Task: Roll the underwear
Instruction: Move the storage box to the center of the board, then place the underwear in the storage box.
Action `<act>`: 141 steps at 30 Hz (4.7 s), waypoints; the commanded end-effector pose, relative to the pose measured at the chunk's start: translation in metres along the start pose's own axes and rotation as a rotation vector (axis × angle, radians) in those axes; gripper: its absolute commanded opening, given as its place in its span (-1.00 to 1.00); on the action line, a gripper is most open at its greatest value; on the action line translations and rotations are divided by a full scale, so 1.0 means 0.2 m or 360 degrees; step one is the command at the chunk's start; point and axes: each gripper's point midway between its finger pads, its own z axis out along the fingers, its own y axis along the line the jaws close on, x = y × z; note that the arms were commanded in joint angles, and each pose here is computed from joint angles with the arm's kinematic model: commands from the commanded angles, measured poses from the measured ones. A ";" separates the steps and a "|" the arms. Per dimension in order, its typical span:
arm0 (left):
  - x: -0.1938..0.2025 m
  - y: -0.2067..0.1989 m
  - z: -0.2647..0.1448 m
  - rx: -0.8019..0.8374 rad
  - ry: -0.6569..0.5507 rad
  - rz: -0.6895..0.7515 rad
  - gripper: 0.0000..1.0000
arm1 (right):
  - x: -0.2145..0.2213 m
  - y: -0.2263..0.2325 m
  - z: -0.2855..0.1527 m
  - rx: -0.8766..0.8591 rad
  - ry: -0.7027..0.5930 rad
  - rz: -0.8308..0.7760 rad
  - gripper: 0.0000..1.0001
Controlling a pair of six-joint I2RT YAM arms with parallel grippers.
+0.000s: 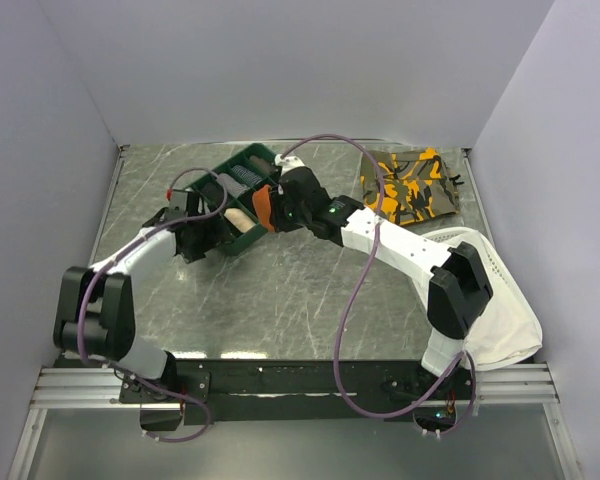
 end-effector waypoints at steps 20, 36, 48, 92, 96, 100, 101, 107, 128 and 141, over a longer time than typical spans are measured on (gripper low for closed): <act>-0.43 0.15 -0.56 0.0240 -0.0438 -0.0347 0.93 | -0.04 0.38 0.24 -0.0155 0.0030 -0.0897 -1.00; -0.44 0.25 -0.53 0.0254 -0.0413 -0.0356 0.93 | 0.07 0.37 0.48 -0.0032 0.0173 -0.1047 -1.00; -0.42 0.29 -0.50 0.0260 -0.0381 -0.0368 0.93 | 0.16 0.51 0.53 -0.0216 0.0250 -0.1078 -1.00; -0.39 0.33 -0.44 0.0280 -0.0315 -0.0395 0.93 | 0.56 0.40 0.66 -0.0358 0.0707 -0.0570 -0.95; -0.38 0.32 -0.45 0.0304 -0.0318 -0.0394 0.93 | 0.60 0.37 0.66 -0.0330 0.0752 -0.0577 -0.95; -0.37 0.30 -0.45 0.0343 -0.0303 -0.0391 0.93 | 0.63 0.35 0.66 -0.0331 0.0773 -0.0571 -0.95; -0.37 0.30 -0.45 0.0345 -0.0299 -0.0394 0.93 | 0.65 0.35 0.65 -0.0332 0.0786 -0.0573 -0.95; -0.37 0.30 -0.47 0.0348 -0.0315 -0.0396 0.93 | 0.66 0.36 0.65 -0.0369 0.0790 -0.0574 -0.95; -0.35 0.29 -0.51 0.0350 -0.0322 -0.0383 0.93 | 0.32 0.39 0.53 -0.0303 0.0474 -0.0631 -0.06; -0.32 0.30 -0.48 0.0349 -0.0292 -0.0390 0.93 | 0.21 0.37 0.42 -0.0258 0.0390 -0.0659 0.15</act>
